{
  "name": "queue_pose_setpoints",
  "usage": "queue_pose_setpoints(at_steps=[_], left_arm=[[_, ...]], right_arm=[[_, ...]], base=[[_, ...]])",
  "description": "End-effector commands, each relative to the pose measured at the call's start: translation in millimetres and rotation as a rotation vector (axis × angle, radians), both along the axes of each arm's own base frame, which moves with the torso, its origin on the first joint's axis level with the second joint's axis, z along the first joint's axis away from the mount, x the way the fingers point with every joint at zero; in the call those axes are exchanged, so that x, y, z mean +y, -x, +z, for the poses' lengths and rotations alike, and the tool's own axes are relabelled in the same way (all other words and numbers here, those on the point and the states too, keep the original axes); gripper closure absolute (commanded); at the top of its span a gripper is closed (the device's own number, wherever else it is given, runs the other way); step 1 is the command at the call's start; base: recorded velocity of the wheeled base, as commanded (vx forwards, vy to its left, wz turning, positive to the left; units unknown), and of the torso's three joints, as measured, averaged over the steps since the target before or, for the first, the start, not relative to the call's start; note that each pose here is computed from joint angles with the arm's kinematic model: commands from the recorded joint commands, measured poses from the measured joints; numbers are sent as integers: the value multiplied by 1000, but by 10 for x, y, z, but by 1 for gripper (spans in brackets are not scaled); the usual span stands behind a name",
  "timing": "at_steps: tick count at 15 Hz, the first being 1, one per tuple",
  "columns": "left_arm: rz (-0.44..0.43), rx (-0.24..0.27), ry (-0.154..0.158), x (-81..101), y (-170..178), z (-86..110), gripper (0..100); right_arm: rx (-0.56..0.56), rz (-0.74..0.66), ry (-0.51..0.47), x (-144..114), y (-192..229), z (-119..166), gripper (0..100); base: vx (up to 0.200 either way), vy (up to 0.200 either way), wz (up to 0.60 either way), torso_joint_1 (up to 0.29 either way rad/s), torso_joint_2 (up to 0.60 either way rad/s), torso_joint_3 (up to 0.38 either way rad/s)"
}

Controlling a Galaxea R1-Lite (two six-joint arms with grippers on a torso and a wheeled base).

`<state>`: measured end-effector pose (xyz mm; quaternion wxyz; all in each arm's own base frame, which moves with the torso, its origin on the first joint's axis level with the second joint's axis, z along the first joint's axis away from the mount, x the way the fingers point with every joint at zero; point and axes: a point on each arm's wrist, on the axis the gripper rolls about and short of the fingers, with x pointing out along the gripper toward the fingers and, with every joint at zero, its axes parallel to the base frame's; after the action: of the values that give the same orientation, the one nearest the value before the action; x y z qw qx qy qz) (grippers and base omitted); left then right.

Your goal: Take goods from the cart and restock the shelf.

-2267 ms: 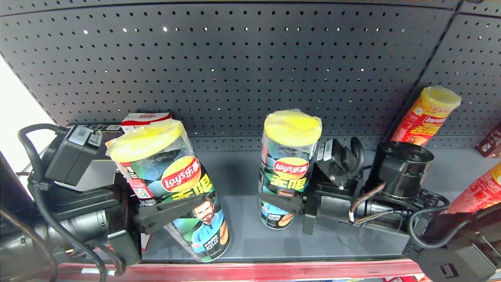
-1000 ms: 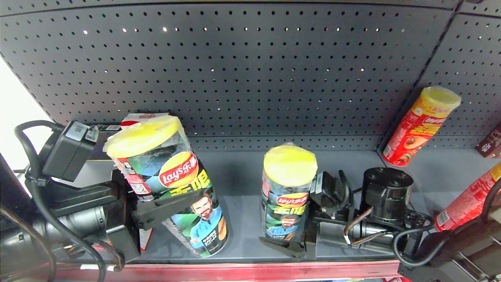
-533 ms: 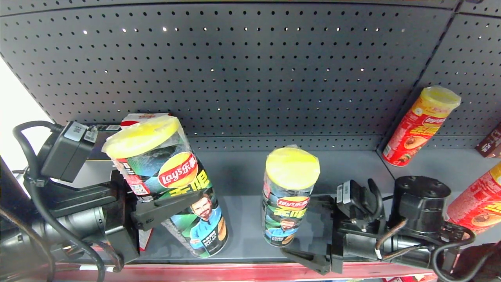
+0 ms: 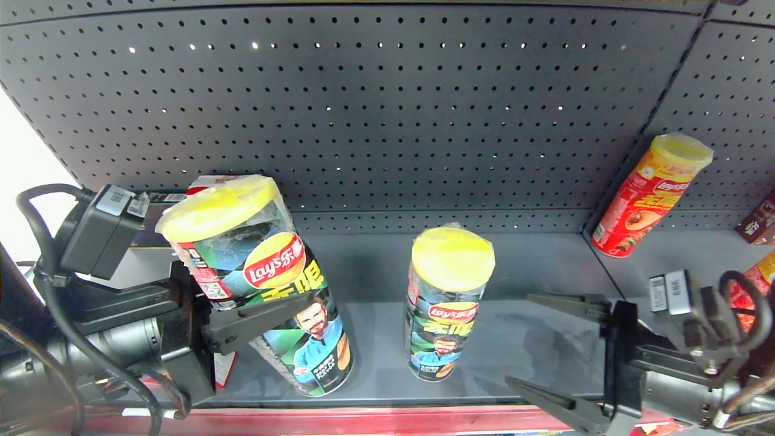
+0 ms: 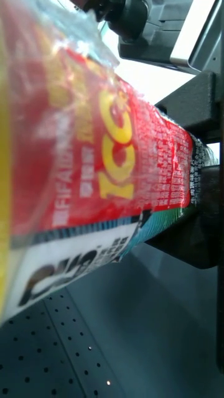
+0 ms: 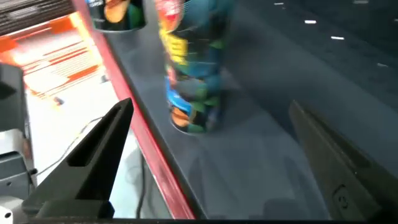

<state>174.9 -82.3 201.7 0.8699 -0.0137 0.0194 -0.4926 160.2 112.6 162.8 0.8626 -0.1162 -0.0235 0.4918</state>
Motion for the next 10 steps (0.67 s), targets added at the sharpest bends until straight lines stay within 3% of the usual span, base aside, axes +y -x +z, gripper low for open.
queue_pose_setpoints(at_steps=[1,6,10], left_arm=[[0,-4,2,-6,-13,13,100],[-9,-6,3,-22,-22,31,100],[-40,-45,19,-87,-21,158,100]], right_arm=[[-51,-118,-52,-353,436,143,0],[70,-372,-114,-752,1020,-182,0],[100,-703,-110,-1040,1368,-462,0]], base=[[0,0,0,0,0,0],[0,0,0,0,0,0],[0,0,0,0,0,0]])
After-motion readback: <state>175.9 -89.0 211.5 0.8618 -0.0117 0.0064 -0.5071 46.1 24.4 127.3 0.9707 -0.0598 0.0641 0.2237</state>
